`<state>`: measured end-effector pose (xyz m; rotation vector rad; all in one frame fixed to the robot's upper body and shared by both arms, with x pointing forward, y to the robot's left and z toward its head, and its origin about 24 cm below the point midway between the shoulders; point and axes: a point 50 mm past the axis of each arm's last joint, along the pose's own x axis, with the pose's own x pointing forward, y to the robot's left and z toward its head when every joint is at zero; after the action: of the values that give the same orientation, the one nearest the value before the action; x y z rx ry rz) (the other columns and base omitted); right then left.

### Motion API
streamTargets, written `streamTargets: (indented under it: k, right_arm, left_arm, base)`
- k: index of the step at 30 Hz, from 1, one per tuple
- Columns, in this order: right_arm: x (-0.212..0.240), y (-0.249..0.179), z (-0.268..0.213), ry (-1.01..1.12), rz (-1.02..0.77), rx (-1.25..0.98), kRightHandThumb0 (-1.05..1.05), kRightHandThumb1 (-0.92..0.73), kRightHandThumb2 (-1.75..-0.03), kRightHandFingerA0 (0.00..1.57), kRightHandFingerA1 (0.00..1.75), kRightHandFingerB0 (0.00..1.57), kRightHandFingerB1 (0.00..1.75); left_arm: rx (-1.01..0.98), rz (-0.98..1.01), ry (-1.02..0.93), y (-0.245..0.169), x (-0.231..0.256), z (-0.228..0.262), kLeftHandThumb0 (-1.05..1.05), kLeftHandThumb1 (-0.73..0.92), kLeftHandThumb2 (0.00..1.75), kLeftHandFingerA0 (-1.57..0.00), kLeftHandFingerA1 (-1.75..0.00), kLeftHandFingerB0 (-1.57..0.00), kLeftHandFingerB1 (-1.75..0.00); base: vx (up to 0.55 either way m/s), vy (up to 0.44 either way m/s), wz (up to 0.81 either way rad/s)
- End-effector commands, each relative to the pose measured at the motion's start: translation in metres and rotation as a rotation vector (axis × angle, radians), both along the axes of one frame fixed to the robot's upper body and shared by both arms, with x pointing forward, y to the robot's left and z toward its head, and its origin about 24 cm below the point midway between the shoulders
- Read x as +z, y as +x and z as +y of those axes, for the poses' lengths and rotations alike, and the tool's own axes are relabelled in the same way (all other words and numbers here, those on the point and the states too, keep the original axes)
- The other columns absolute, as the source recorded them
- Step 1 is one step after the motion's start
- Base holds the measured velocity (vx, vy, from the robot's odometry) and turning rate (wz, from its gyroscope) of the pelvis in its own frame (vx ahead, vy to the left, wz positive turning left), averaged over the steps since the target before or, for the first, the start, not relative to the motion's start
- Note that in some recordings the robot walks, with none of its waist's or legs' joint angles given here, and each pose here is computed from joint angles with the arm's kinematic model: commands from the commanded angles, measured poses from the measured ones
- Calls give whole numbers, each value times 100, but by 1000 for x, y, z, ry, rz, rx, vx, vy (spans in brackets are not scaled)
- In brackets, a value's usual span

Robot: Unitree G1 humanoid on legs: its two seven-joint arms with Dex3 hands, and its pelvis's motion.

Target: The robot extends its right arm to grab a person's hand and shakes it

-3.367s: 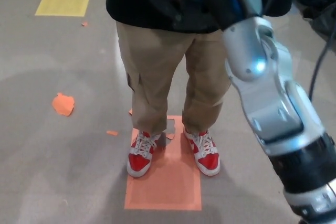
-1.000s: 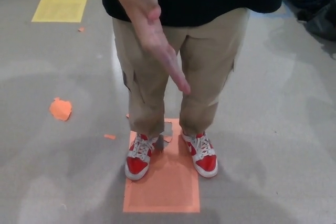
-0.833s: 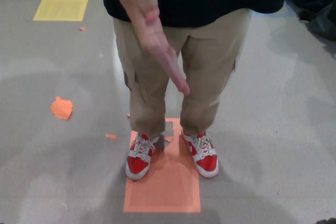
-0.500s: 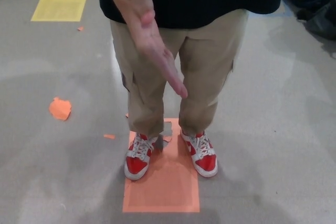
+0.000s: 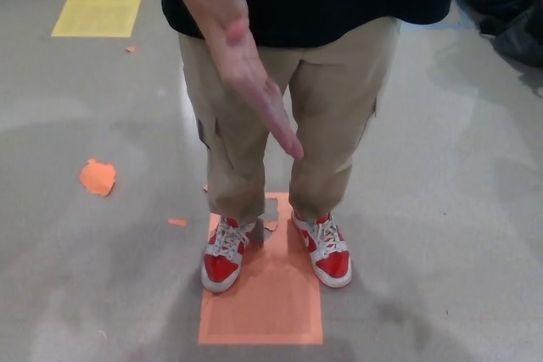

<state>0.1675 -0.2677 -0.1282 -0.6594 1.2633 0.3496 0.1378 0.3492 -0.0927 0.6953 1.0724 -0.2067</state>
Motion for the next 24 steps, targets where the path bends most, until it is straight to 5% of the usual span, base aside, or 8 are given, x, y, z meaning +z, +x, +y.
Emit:
streamTargets:
  k: [1,5,7,12,13,15,16,24]
  right_arm:
    - [1,0,-3,1,6,-27,-80,-92,-71,13,31,12,23]
    - [1,0,-2,6,17,15,-85,-83,-113,1,40,13,32]
    - [1,1,-1,6,9,37,-35,-54,-112,0,49,0,48]
    - [2,4,0,2,13,50,-35,-53,-112,0,48,0,48]
    - [2,4,-1,-3,14,47,-79,-80,-103,15,43,11,39]
    - [2,4,-1,-15,6,42,-77,-92,-71,23,33,16,28]
    - [2,5,-1,-20,-1,36,-78,-77,-101,19,45,15,41]
    - [4,7,-1,-9,-8,22,-75,-92,-70,23,34,15,28]
  left_arm:
    - [25,14,13,-3,3,8,-25,59,108,-9,-50,-9,-50]
    - [29,23,14,-3,3,8,-25,60,108,-7,-50,-8,-49]
    - [16,23,24,-2,4,8,-26,59,107,-7,-49,-8,-49]
    - [22,19,24,1,5,9,-26,60,108,-7,-50,-7,-49]
    - [14,21,26,1,5,9,-25,59,107,-8,-50,-8,-49]
    - [9,23,35,1,5,9,-25,59,107,-10,-50,-10,-49]
    - [9,19,33,2,5,9,-45,80,68,-28,-33,-27,-33]
    - [0,2,16,5,7,9,-44,81,67,-29,-33,-29,-33]
  base:
    - [0,0,0]
    - [0,0,0]
    - [0,0,0]
    - [0,0,0]
    - [0,0,0]
    - [0,0,0]
    - [0,0,0]
    - [0,0,0]
